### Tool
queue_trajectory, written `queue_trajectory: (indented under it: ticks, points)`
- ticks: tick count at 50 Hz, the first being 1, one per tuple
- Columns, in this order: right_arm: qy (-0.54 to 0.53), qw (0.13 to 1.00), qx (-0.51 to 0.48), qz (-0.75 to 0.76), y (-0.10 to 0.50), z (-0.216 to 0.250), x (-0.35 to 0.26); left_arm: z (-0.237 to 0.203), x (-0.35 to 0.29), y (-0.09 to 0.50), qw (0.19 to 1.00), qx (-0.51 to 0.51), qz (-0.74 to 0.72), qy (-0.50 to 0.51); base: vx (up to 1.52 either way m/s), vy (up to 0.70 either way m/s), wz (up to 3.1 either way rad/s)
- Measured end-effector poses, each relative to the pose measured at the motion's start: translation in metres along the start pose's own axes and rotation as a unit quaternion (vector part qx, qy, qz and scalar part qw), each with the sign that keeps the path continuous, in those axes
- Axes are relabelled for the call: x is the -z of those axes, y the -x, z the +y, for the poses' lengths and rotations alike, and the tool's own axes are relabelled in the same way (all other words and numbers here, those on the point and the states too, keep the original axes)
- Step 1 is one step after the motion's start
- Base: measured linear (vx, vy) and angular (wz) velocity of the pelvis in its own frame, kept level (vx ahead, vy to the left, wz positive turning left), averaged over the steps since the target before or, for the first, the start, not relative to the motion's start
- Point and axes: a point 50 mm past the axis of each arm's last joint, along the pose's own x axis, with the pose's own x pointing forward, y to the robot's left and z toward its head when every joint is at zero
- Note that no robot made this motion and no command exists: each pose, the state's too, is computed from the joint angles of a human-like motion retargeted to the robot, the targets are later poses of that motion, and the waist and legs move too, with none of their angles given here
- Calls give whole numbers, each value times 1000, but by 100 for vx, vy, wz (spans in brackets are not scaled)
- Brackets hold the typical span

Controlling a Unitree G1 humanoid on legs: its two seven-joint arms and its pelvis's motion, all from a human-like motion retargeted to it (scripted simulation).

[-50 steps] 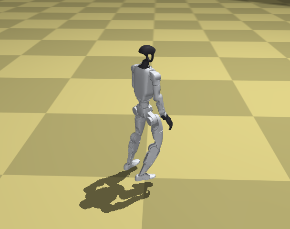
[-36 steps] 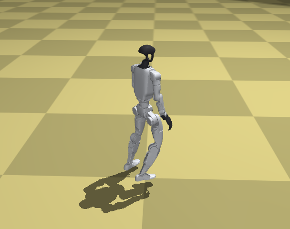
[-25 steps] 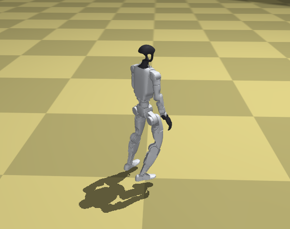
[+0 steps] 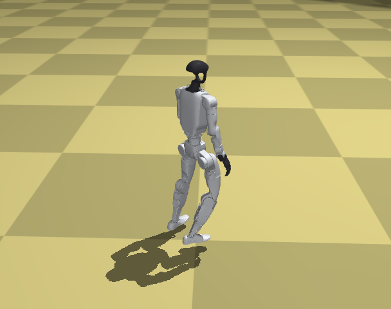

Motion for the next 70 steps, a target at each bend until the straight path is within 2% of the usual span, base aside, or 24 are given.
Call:
queue_trajectory:
  ticks: [20, 35, 47, 60, 70]
  points:
    - [-25, 999, -31, -6, -3, 4, -13, 20, 6, -2, 998, -5, 24, 50, -4, -2, 13]
    - [-52, 998, -18, 13, -6, -16, -8, 41, 15, 0, 996, -8, 33, 79, -10, -1, 67]
    - [-60, 998, -2, -18, -11, -34, -25, 30, 33, 5, 994, 10, 66, 91, -8, 4, 64]
    - [-29, 998, -25, -45, -14, -32, -43, 23, 30, 3, 995, 16, 71, 70, -6, 18, 30]
    - [-30, 998, -51, -30, -12, -22, -37, 32, 34, 3, 990, -17, 87, 111, 0, 18, 40]
